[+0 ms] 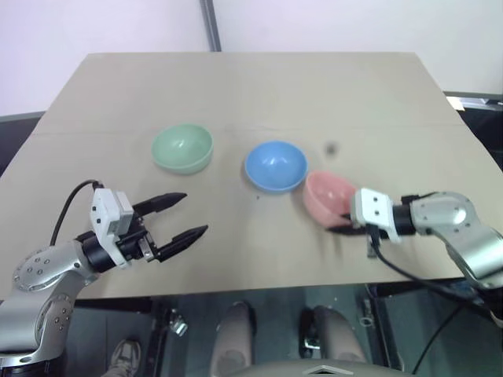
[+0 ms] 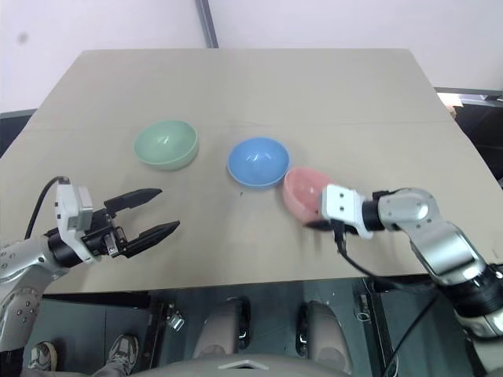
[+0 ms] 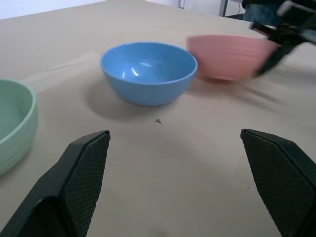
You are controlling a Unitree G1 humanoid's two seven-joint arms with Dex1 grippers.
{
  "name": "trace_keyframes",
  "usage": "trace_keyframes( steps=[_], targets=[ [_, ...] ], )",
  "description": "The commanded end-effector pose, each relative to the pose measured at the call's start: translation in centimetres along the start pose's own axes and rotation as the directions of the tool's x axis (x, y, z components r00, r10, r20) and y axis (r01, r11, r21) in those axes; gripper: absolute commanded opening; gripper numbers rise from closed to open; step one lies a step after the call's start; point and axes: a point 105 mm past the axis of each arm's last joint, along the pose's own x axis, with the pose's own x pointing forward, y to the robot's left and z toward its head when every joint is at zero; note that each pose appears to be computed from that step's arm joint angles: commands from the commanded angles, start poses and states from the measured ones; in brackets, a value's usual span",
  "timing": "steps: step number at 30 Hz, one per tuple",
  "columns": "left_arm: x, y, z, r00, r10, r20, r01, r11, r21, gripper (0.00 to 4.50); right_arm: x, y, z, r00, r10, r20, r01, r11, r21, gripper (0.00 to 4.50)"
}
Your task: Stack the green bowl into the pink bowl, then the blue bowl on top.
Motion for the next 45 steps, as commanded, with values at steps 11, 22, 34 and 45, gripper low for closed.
trace_keyframes(
  steps=[11,22,34,45],
  targets=[
    [-0.4,0.8,-0.2,1.0,0.002,0.012,-0.002,0.999,0.033,4.5,7.7,-3.3,3.0,0.998,-0.065,0.018,0.068,0.946,-0.316,0.04],
    [-0.7,3.7,0.1,0.964,0.245,-0.107,-0.215,0.948,0.236,4.5,7.9,-3.6,4.4,0.994,-0.05,0.101,0.081,0.94,-0.333,2.69],
    [4.1,10.9,1.9,0.803,0.354,-0.479,0.09,0.722,0.686,4.5,0.7,-3.8,8.0,0.948,-0.162,0.272,0.194,0.976,-0.095,2.69],
    [7.9,12.8,-0.9,0.701,0.3,-0.647,0.318,0.681,0.66,1.74,-2.6,-5.0,6.1,0.901,-0.395,0.177,0.403,0.915,-0.005,2.74]
  ],
)
